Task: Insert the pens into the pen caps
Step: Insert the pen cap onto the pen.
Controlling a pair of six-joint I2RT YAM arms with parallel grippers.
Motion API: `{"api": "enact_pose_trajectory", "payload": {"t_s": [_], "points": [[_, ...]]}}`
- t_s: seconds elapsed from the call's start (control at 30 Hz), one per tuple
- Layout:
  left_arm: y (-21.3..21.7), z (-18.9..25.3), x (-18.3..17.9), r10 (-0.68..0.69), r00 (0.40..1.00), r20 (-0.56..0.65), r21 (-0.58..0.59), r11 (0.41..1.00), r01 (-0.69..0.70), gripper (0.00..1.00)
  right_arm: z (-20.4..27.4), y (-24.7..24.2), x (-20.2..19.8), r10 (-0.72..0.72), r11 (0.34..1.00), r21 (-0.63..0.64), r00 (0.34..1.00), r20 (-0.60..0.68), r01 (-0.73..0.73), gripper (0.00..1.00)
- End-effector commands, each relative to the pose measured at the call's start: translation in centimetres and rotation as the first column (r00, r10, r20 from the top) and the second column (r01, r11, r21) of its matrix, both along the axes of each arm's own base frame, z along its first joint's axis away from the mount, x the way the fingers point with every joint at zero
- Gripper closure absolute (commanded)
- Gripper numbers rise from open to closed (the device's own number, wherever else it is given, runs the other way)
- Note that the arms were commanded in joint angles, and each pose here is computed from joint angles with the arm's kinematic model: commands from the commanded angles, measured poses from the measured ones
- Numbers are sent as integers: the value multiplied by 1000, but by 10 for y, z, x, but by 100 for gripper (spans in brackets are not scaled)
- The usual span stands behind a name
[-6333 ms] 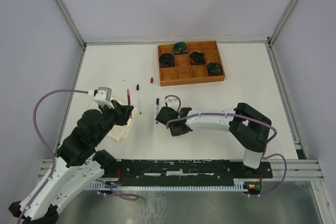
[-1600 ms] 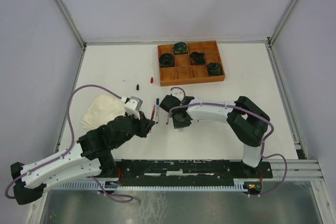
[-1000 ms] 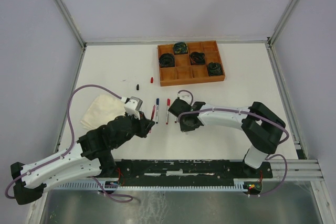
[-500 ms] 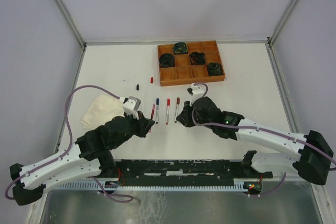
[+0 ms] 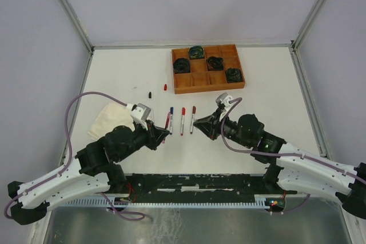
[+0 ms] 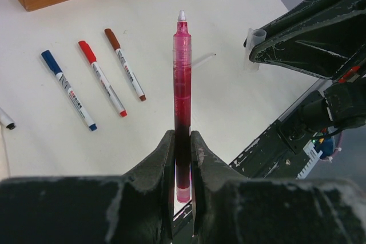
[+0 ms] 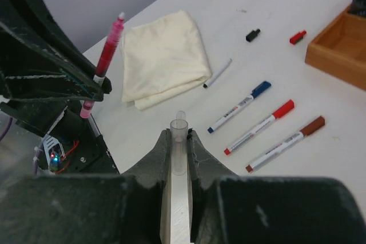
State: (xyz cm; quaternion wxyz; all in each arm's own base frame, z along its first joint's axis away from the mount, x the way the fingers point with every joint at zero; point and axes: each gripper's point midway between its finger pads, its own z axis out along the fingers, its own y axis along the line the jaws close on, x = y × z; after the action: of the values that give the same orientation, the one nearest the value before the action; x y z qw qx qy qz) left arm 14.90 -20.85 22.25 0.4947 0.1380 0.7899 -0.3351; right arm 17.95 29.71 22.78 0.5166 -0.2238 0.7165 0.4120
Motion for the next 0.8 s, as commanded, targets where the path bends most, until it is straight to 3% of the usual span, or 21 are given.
{"api": "enact_pose_trajectory", "payload": {"t_s": [0.0, 0.3, 0.57, 0.77], "points": [[-9, 37, -5, -85, 991, 100, -37, 995, 89, 97, 41, 3, -15, 143, 989, -19, 943, 299, -144, 99], [-23, 44, -15, -185, 977, 111, -28, 982, 189, 97, 67, -7, -30, 266, 964, -160, 765, 587, -212, 100], [-32, 46, -21, -242, 963, 114, -29, 969, 247, 97, 62, -8, -33, 358, 932, -283, 700, 618, -226, 100], [-41, 48, -29, -318, 941, 117, -11, 947, 321, 97, 57, -12, -29, 462, 874, -447, 606, 647, -189, 100]]}}
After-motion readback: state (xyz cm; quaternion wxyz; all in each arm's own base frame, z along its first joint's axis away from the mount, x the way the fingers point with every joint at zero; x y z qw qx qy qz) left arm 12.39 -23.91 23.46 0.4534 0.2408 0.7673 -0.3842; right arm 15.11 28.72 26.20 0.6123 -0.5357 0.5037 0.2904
